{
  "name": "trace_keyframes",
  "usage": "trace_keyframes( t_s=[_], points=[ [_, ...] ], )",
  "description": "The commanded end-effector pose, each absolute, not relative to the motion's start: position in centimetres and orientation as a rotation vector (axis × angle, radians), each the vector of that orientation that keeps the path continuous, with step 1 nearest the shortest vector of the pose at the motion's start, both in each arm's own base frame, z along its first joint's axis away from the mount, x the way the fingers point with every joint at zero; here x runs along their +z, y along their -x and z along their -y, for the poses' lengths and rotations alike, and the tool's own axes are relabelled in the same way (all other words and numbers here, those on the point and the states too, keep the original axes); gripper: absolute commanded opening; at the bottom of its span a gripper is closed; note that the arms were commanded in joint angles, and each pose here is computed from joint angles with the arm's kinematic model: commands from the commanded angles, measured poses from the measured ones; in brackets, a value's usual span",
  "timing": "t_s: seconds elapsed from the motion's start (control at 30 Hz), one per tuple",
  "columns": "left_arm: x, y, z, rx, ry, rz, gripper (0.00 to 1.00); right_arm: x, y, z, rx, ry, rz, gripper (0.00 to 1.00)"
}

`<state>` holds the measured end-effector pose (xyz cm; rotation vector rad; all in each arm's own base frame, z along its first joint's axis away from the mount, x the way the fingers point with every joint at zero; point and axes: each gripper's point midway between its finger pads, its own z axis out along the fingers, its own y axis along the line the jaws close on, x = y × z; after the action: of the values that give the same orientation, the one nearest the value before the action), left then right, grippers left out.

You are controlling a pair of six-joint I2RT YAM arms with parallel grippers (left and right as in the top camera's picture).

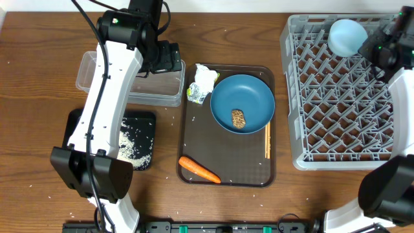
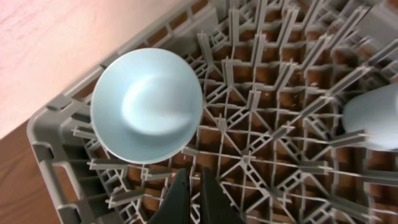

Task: Sort waste into correct bins and load items into the dishwasher rack
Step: 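Lower the light-blue bowl into the rack corner and release with right gripper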

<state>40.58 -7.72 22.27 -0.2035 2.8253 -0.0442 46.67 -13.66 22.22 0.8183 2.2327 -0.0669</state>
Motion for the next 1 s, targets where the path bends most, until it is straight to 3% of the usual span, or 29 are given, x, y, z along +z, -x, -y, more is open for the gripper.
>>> trace_keyframes(
  t_s=[0.0,0.1,0.13,0.27,0.4,0.73,0.97],
  points=[
    [23.1,-40.5,7.4,-0.031,0.186,-2.805,0.98,22.1,-46.5,13.4,-0.208,-0.783,-2.25,0.01],
    [23.1,-40.5,7.4,-0.031,0.186,-2.805,0.98,21.5,-46.8,13.1,-0.173,-0.828,-2.244,0.02],
    [23.1,-40.5,7.4,-0.031,0.186,-2.805,0.98,21.2,-46.9,13.5,-0.155,-0.889,-2.223,0.07],
    [23.1,-40.5,7.4,-0.031,0.186,-2.805,0.98,20.7,-47.7,14.9,0.002,-1.111,-2.104,0.47],
    [23.1,-40.5,7.4,-0.031,0.186,-2.805,0.98,20.3,-49.0,15.4,0.18,-1.176,-2.049,0.58],
    [23.1,-40.5,7.4,-0.031,0.186,-2.805,0.98,14.6,-51.2,15.0,0.339,-1.302,-2.08,0.56],
    [23.1,-40.5,7.4,-0.031,0.186,-2.805,0.98,10.7,-52.0,14.3,0.384,-1.36,-2.12,0.43]
  ],
)
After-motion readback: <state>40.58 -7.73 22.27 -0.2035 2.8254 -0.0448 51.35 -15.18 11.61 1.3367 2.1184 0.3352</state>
